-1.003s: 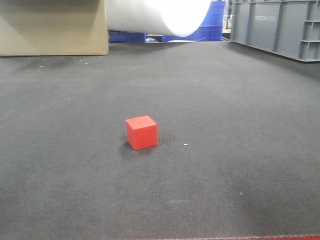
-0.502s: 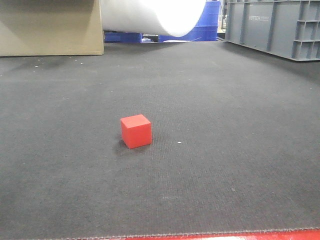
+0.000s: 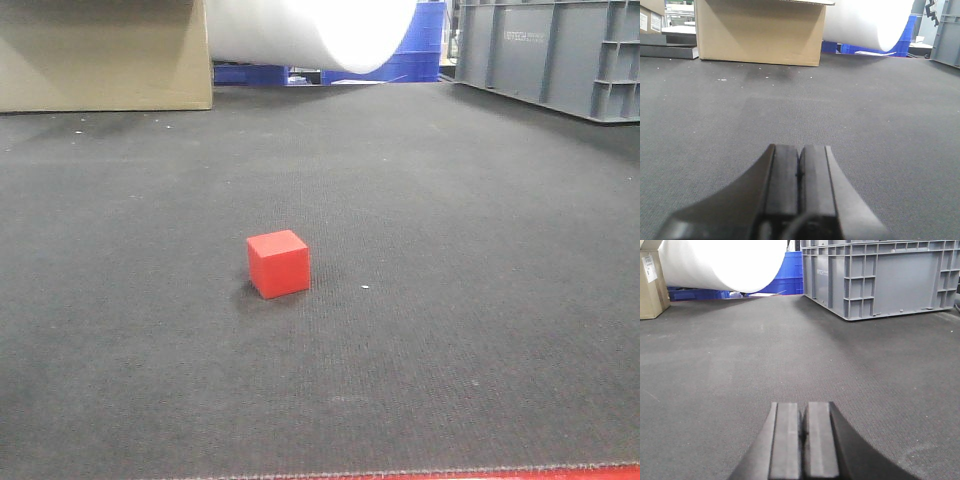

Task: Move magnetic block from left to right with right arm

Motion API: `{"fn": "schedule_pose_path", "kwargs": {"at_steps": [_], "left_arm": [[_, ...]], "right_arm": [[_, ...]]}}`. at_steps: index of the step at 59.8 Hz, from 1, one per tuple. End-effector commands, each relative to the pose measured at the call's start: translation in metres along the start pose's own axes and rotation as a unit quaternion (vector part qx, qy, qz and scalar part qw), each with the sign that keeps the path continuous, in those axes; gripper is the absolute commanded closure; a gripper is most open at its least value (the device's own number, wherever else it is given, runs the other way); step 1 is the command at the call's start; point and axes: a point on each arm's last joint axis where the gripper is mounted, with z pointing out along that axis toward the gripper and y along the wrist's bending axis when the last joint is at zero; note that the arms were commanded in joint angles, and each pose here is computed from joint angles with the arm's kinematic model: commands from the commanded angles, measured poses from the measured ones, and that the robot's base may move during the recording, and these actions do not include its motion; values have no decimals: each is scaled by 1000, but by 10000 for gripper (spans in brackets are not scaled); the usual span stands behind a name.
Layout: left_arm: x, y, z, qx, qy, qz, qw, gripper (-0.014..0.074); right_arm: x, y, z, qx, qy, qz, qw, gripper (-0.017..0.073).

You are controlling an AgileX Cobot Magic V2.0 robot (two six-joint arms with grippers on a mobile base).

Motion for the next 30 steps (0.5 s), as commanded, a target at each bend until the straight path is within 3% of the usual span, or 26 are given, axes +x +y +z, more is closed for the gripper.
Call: {"fn": "schedule_pose_path", "kwargs": {"at_steps": [1, 30], "left_arm": [[-6, 0, -1, 1, -47, -3, 999, 710], [-6, 0, -1, 1, -47, -3, 999, 710]], "right_arm": [[-11, 0, -2, 0, -60, -6, 998, 483], [-11, 0, -2, 0, -60, -6, 998, 483]]}}
